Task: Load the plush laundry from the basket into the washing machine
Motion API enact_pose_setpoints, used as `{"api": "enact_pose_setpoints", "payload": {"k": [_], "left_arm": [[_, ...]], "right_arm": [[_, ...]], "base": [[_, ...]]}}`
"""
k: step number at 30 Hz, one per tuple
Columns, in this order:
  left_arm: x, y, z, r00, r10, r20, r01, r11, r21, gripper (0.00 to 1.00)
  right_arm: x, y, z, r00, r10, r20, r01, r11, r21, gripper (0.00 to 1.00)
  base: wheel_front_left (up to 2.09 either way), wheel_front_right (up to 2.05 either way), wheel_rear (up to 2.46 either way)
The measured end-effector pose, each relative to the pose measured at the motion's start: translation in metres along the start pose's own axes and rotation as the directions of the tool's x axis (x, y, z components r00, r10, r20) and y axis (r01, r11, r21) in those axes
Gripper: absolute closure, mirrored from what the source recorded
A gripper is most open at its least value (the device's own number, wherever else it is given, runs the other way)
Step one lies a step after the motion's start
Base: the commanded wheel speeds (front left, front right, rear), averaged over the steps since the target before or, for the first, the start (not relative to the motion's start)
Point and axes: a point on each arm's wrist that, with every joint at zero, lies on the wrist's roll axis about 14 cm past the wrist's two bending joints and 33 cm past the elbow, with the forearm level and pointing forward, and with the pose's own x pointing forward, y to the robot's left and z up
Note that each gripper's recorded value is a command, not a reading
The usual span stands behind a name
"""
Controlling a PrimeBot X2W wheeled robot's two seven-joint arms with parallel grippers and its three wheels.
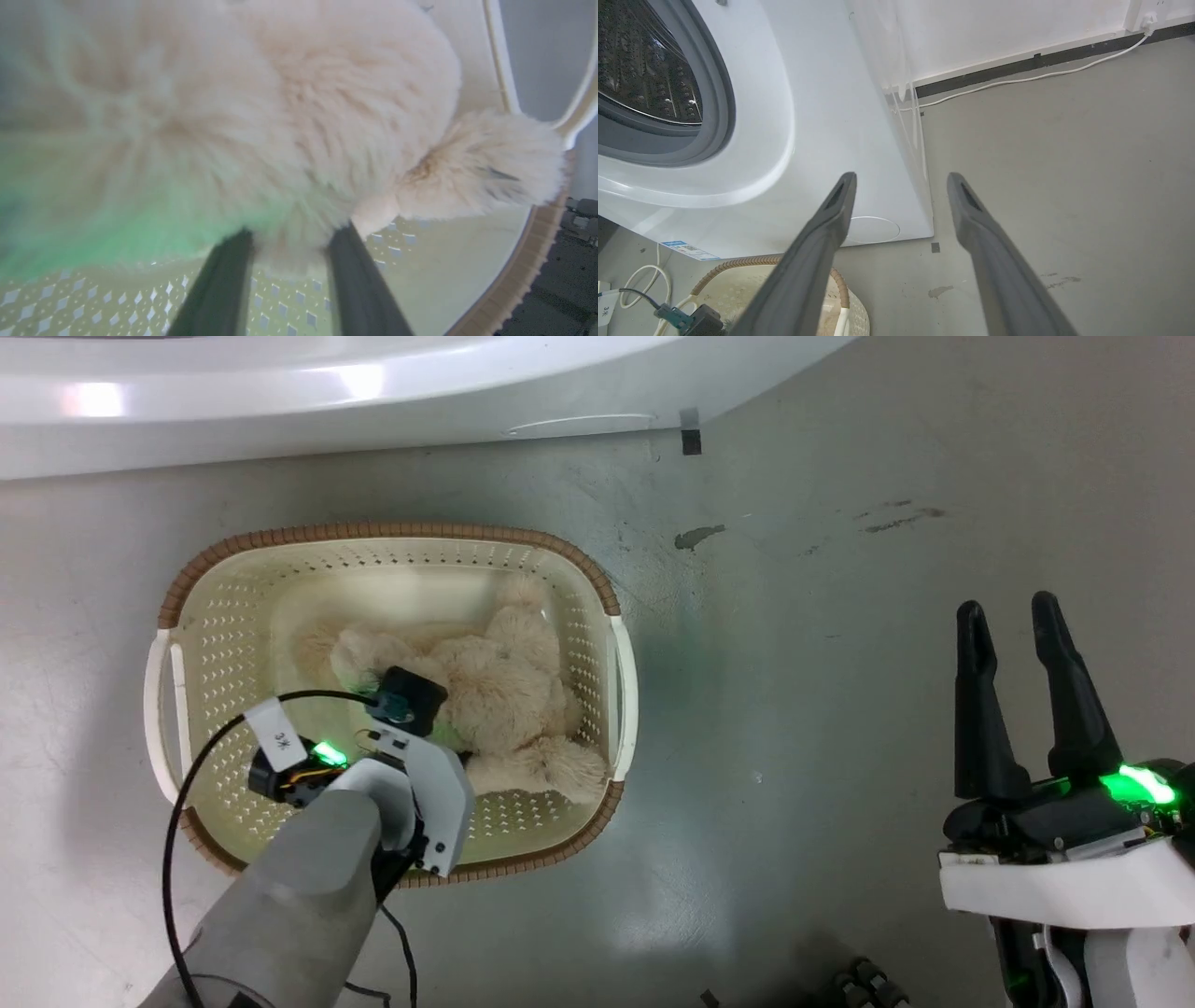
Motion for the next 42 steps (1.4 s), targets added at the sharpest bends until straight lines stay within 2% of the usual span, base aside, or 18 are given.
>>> {"api": "enact_pose_setpoints", "payload": {"k": [12, 24, 33, 42], "left_arm": [[-0.024, 0.002, 0.013, 0.995, 0.016, 0.096, -0.015, 1.0, -0.013, 1.0], [-0.089, -0.007, 0.036, 0.96, 0.094, 0.264, -0.087, 0.995, -0.039, 1.0], [-0.164, -0.021, 0.061, 0.86, 0.182, 0.477, -0.168, 0.983, -0.072, 1.0], [-0.247, -0.035, 0.077, 0.681, 0.25, 0.689, -0.245, 0.964, -0.107, 1.0]], "right_arm": [[-0.004, 0.005, 0.019, 0.999, 0.012, 0.046, -0.012, 1.0, 0.004, 0.0], [-0.031, 0.02, 0.065, 0.988, 0.047, 0.148, -0.047, 0.999, -0.007, 0.0], [-0.066, 0.04, 0.101, 0.965, 0.101, 0.241, -0.103, 0.995, -0.005, 0.0], [-0.101, 0.058, 0.126, 0.935, 0.158, 0.317, -0.166, 0.986, -0.002, 0.0]], "base": [[0.0, 0.0, 0.0], [0.0, 0.0, 0.0], [0.0, 0.0, 0.0], [0.0, 0.0, 0.0]]}}
